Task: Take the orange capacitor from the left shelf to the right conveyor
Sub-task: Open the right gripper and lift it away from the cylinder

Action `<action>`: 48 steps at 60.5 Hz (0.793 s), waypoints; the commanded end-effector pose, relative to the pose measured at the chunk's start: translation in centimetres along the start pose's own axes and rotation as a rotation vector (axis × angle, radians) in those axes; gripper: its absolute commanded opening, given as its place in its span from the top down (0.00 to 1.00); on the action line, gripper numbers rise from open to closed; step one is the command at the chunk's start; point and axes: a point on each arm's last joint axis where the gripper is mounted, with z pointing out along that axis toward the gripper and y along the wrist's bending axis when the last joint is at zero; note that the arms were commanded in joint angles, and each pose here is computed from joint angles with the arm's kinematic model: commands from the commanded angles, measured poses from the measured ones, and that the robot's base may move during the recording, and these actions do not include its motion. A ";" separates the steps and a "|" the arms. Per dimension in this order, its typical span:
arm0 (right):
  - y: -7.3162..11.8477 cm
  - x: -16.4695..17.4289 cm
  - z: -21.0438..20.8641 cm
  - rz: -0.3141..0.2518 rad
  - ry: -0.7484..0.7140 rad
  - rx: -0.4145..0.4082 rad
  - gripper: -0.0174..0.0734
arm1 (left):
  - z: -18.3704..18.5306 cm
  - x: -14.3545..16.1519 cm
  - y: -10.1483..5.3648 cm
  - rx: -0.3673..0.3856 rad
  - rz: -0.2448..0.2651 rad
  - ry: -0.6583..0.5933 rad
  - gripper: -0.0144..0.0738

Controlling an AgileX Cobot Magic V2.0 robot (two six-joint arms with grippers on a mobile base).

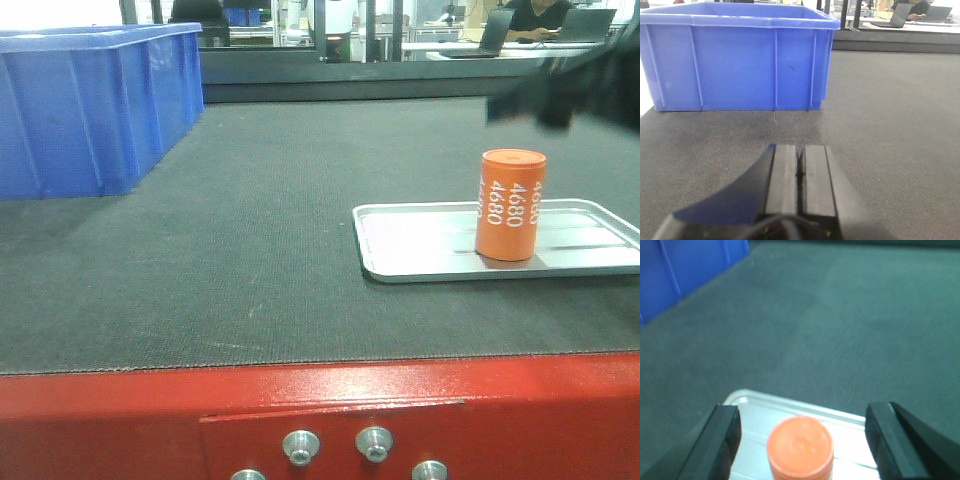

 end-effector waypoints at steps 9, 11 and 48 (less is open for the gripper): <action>1.1 -7.8 -5.4 0.055 -0.157 0.010 0.14 | -0.2 -1.0 0.0 0.003 -0.003 -0.100 0.98; 1.2 -8.5 -6.2 0.053 -0.165 0.017 0.14 | -0.2 -1.0 0.0 0.003 -0.003 -0.100 0.98; 1.5 -10.3 -17.7 0.059 -0.224 0.087 0.77 | -0.2 -1.0 0.0 0.003 -0.003 -0.100 0.98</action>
